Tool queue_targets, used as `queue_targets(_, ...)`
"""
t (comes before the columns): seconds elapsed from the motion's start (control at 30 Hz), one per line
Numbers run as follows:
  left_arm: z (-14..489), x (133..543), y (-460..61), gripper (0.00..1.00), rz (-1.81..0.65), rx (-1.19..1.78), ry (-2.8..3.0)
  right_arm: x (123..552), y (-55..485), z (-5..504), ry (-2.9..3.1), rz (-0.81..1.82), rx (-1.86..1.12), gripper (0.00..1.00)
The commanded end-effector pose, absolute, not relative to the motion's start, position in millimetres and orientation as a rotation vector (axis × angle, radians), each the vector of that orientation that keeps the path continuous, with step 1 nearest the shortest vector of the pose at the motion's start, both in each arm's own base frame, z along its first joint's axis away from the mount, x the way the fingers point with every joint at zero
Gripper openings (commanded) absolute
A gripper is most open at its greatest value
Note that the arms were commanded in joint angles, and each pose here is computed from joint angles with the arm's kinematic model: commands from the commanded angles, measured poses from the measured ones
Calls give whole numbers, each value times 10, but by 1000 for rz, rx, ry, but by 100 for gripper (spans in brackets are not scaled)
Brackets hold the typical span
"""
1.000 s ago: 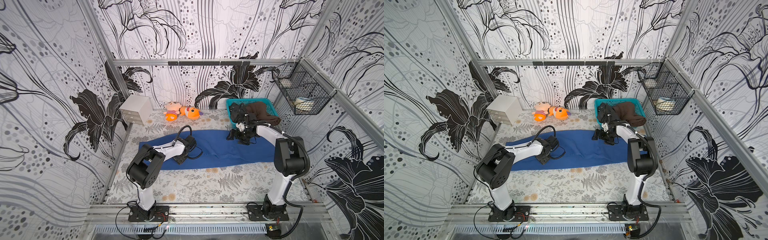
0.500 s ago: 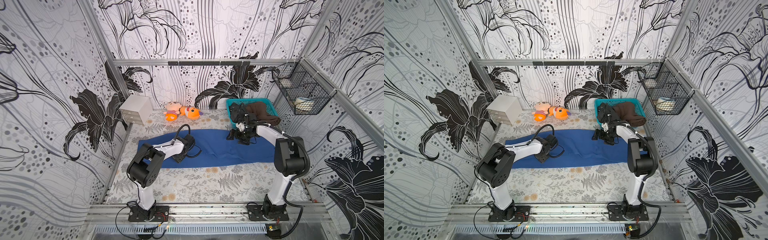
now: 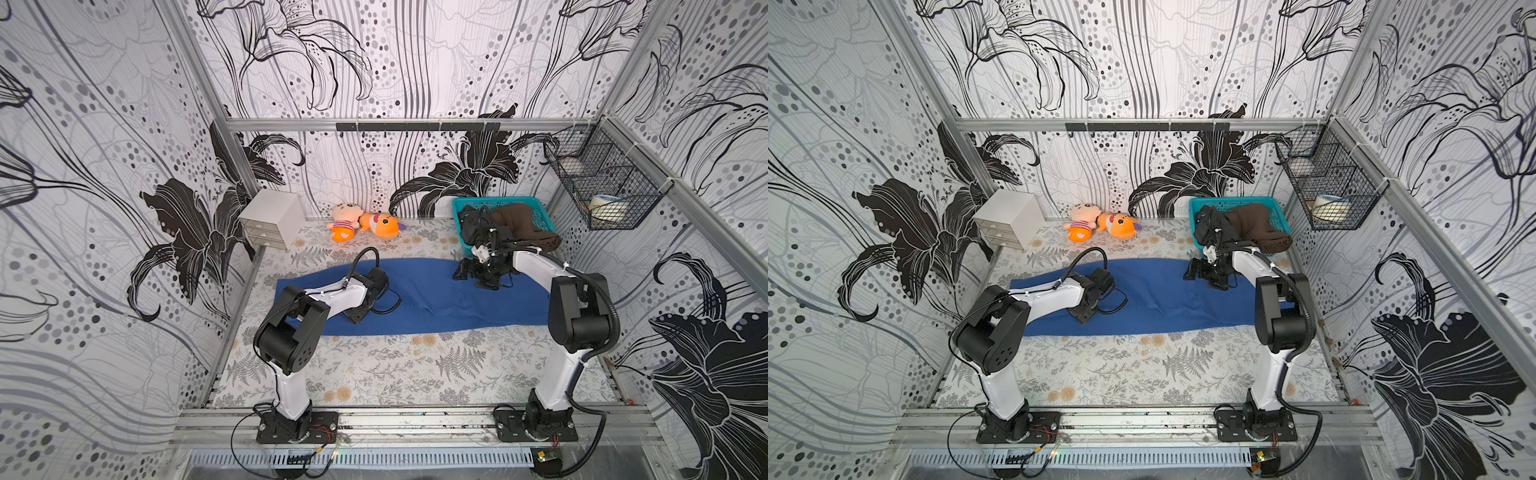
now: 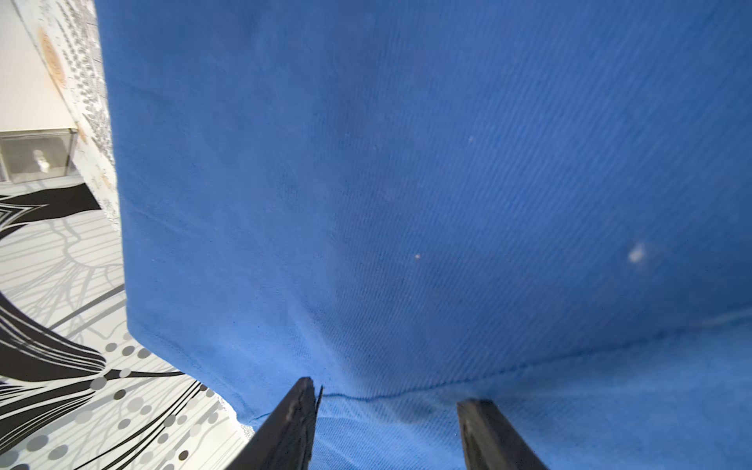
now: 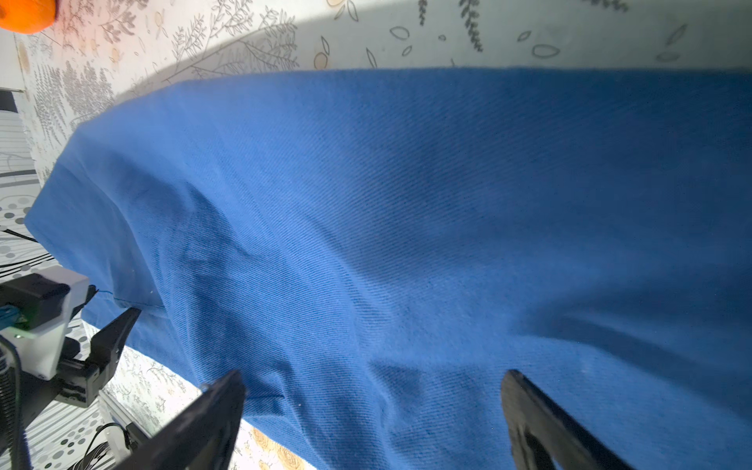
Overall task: Roll up the long pants
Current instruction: Fold the long pant at the center of the board.
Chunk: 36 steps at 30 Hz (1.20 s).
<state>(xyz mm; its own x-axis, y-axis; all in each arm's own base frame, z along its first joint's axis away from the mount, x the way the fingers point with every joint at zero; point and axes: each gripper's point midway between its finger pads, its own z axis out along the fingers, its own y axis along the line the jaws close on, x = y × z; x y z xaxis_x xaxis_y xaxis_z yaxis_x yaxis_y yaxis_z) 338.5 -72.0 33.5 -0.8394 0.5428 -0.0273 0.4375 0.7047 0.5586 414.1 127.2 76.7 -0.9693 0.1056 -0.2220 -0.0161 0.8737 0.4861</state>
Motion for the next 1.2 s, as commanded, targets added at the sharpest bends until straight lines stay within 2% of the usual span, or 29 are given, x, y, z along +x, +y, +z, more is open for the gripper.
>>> queue_targets(0.0,388,3458,-668,57,859,770,2686,4112,1303,855,2785,761,72,99)
queue_targets(0.07,364,3455,-676,56,854,773,2693,4113,1303,851,2785,761,72,99)
queue_targets(0.17,323,3436,-671,51,858,782,2709,4116,1305,859,2783,763,71,99)
queue_targets(0.23,308,3427,-676,40,854,785,2718,4113,1305,845,2786,763,71,100)
queue_targets(0.3,305,3418,-683,26,848,788,2722,4113,1306,836,2788,765,74,99)
queue_targets(0.47,325,3392,-662,1,861,782,2727,4123,1305,806,2794,762,73,100)
queue_targets(1.17,838,2966,-705,0,924,752,2731,4099,1227,715,2852,687,65,99)
